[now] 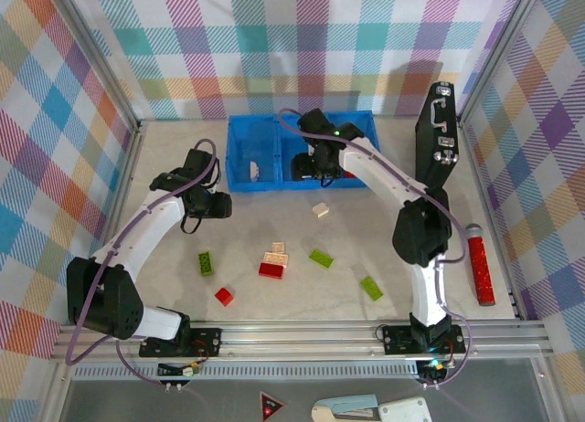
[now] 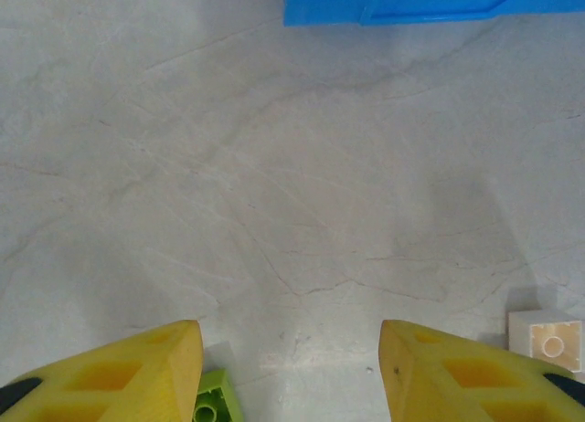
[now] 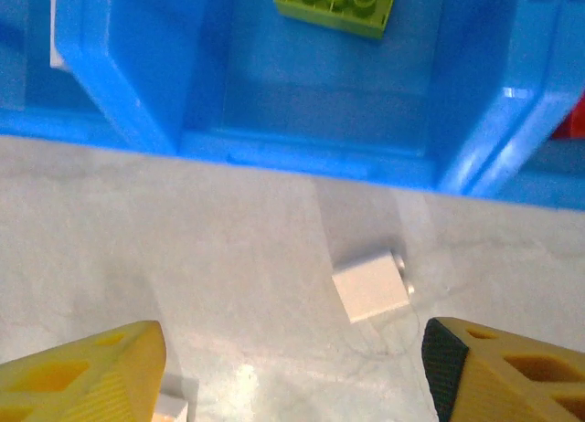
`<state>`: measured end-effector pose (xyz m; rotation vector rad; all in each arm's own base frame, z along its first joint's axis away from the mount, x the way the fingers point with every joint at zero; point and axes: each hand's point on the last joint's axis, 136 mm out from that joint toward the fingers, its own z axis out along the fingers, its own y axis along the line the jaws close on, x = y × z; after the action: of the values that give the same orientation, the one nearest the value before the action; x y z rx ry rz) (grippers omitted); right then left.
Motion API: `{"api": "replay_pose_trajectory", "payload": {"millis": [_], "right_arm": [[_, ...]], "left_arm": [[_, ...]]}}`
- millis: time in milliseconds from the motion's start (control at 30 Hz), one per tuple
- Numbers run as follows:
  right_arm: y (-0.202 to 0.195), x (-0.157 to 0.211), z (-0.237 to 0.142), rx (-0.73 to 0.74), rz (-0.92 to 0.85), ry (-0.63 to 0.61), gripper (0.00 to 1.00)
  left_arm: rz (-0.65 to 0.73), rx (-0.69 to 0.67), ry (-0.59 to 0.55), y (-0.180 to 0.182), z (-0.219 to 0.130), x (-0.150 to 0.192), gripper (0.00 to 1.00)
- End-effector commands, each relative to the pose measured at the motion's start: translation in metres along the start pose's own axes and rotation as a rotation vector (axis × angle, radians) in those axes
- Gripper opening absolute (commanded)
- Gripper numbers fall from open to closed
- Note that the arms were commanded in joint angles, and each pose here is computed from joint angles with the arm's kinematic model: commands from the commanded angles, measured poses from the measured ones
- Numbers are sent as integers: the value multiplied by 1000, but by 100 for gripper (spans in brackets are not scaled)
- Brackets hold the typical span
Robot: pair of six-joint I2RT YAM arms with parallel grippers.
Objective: Sort the legos into containers by color
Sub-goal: Pick up the lego from the bottom-left of the table.
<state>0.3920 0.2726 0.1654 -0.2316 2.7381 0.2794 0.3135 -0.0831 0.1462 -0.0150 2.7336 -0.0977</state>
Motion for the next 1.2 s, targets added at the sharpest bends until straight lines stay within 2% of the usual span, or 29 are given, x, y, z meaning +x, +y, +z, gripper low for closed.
{"api": "replay_pose_trajectory", "payload": {"millis": [0, 167, 567, 767, 867, 1167], "right_arm": [[-1, 7, -18, -23, 19, -40, 75], [-14, 32, -23, -12, 30, -27, 75], [-29, 80, -13, -30, 52, 35, 74], [-36, 92, -10, -12, 47, 51, 74], [-38, 95, -10, -11, 49, 52, 73], [-42, 99, -14, 4, 46, 50, 73]], "left_arm": [[-58, -24, 50, -1, -2, 14, 54], [-89, -57, 98, 0, 6, 38, 54], [-189, -179, 192, 30, 30, 90, 53], [-247, -177, 209, 35, 37, 101, 53], [-295, -213, 214, 44, 41, 106, 57], [-364, -226, 237, 54, 57, 122, 58]]}}
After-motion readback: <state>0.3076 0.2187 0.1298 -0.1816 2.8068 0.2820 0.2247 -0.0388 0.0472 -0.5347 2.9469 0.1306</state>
